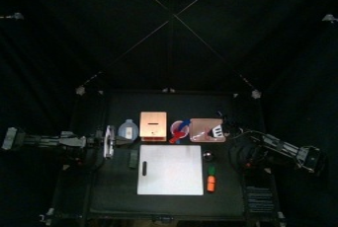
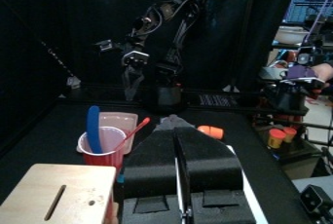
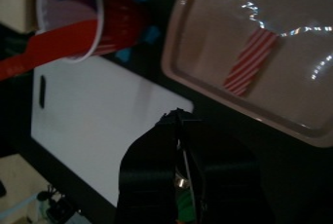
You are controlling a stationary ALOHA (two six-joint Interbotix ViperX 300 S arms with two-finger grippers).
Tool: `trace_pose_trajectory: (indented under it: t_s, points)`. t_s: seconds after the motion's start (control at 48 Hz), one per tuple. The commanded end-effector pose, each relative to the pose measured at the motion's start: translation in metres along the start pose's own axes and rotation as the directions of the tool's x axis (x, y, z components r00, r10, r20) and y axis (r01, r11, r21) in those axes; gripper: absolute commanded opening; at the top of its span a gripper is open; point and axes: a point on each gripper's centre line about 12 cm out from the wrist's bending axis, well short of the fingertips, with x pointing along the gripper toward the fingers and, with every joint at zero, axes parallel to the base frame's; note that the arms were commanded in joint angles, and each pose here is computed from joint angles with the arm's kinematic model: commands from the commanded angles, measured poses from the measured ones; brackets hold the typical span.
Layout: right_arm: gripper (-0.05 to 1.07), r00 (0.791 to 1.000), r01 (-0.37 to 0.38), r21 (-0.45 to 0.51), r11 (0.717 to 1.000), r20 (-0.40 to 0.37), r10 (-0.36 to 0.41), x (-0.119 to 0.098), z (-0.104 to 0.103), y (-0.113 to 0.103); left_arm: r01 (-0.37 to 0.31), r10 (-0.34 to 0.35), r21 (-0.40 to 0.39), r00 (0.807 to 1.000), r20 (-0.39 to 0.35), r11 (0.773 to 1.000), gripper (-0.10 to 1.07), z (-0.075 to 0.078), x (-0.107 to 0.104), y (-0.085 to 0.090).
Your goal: Grab salmon
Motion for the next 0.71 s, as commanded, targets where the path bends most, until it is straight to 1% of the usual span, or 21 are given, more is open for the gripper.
trace_pose_trajectory:
  t_s: [0.0, 0.042, 0.104, 0.208, 0.271, 0.312, 0.354, 0.417, 0.479, 0.688]
  points:
    - [0.16, 0.997, 0.074, 0.028, 0.997, -0.003, -0.074, 0.005, 0.002, -0.01, -0.005, 0.005, 0.002, 1.0, 0.017, 1.0, 0.09, 0.005, 0.002, 0.001]
    - [0.2, 0.993, 0.117, 0.047, 0.992, -0.014, -0.116, 0.01, 0.0, -0.017, -0.004, 0.004, 0.005, 1.0, 0.019, 1.0, 0.09, 0.005, 0.002, 0.001]
    - [0.29, 0.984, 0.177, 0.082, 0.981, -0.031, -0.175, 0.017, -0.003, -0.028, -0.004, 0.004, 0.005, 1.0, 0.022, 1.0, 0.1, 0.006, 0.002, 0.001]
    - [0.48, 0.969, 0.247, 0.126, 0.961, -0.043, -0.243, 0.027, -0.006, -0.036, -0.003, 0.003, 0.008, 0.999, 0.034, 1.0, 0.1, 0.009, 0.003, 0.0]
    - [0.63, 0.964, 0.265, 0.117, 0.957, -0.03, -0.263, 0.032, -0.005, -0.034, -0.002, 0.002, 0.012, 0.999, 0.049, 1.0, 0.1, 0.011, 0.002, 0.0]
    - [0.71, 0.964, 0.267, 0.11, 0.957, -0.019, -0.267, 0.034, -0.005, -0.031, -0.002, 0.001, 0.012, 0.999, 0.054, 1.0, 0.1, 0.011, 0.002, 0.0]
    - [0.78, 0.964, 0.265, 0.109, 0.958, -0.009, -0.266, 0.036, -0.003, -0.027, -0.001, 0.0, 0.017, 0.998, 0.058, 1.0, 0.1, 0.011, 0.002, 0.0]
    - [0.85, 0.962, 0.271, 0.11, 0.956, -0.001, -0.272, 0.039, -0.002, -0.024, 0.001, -0.002, 0.019, 0.998, 0.061, 1.0, 0.1, 0.01, 0.002, 0.0]
    - [0.88, 0.959, 0.282, 0.118, 0.952, 0.0, -0.284, 0.042, -0.001, -0.024, 0.0, -0.001, 0.02, 0.998, 0.066, 1.0, 0.1, 0.01, 0.001, 0.0]
    - [0.88, 0.944, 0.327, 0.138, 0.935, 0.005, -0.331, 0.058, 0.004, -0.028, -0.003, 0.002, 0.02, 0.998, 0.062, 1.0, 0.1, 0.009, 0.001, 0.001]
